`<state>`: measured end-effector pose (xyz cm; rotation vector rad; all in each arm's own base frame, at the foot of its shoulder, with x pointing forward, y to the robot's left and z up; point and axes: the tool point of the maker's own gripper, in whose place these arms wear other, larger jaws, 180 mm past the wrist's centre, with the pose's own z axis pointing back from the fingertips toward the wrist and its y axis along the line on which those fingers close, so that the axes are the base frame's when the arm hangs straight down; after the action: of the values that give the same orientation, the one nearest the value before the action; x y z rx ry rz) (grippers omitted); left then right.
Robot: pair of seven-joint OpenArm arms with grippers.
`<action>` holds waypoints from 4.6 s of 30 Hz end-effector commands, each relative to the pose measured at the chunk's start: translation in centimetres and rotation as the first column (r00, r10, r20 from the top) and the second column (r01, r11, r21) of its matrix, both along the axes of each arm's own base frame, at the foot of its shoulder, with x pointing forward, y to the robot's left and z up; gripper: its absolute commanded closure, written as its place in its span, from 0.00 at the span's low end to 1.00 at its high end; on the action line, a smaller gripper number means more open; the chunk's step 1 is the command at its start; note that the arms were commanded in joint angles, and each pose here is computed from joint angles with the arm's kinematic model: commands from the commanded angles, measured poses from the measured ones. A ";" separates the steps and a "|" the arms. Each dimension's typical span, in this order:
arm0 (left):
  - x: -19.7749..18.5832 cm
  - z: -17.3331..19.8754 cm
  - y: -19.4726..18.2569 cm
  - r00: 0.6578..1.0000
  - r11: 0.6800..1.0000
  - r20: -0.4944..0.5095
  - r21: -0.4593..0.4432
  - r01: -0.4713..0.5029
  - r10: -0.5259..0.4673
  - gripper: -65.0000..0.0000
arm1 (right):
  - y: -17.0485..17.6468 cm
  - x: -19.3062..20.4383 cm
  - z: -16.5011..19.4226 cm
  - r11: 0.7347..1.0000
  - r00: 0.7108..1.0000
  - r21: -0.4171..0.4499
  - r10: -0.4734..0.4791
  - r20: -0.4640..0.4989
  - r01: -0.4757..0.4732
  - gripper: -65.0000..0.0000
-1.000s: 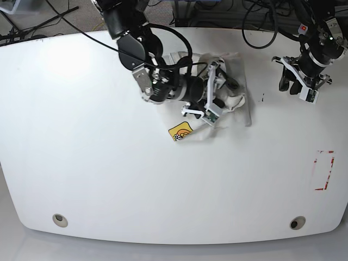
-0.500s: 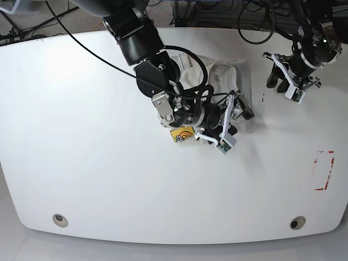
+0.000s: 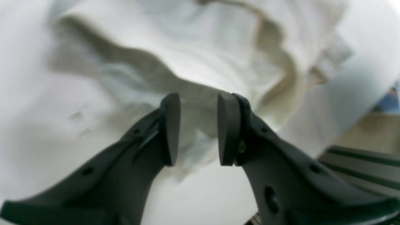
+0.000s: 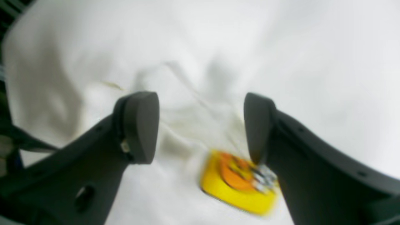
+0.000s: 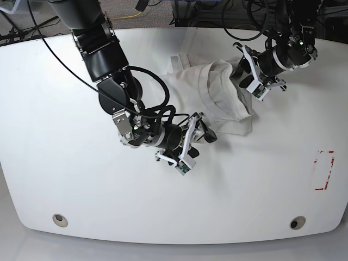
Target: Fold the T-shirt properly
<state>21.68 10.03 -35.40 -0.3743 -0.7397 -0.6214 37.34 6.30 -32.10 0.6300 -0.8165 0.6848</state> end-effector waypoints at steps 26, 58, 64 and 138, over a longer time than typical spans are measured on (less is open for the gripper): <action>-2.0 2.2 -0.3 1.000 0.989 -0.001 -0.147 0.010 -0.010 0.72 | -8.2 3.9 -6.0 0.966 0.990 -0.229 -0.101 0.096 0.121 0.79; 4.7 -2.6 3.1 0.992 0.987 -0.086 -0.125 -0.099 0.088 0.72 | -11.8 0.5 -8.2 0.970 0.996 -0.224 -0.082 0.041 0.089 0.79; 7.8 -3.6 5.6 0.988 0.990 -0.082 -0.027 -0.136 0.133 0.72 | -11.9 -3.2 -9.0 0.971 0.999 -0.234 -0.034 0.033 0.041 0.79; 2.5 -6.1 27.2 0.823 0.767 0.000 0.360 -0.531 0.569 0.29 | -12.7 -9.3 -4.0 0.954 0.988 -0.275 -0.086 0.127 0.119 0.79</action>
<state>25.93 34.17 -41.22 0.0822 -0.6758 -0.1461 27.39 -6.68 -37.40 0.2850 -0.7857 0.7246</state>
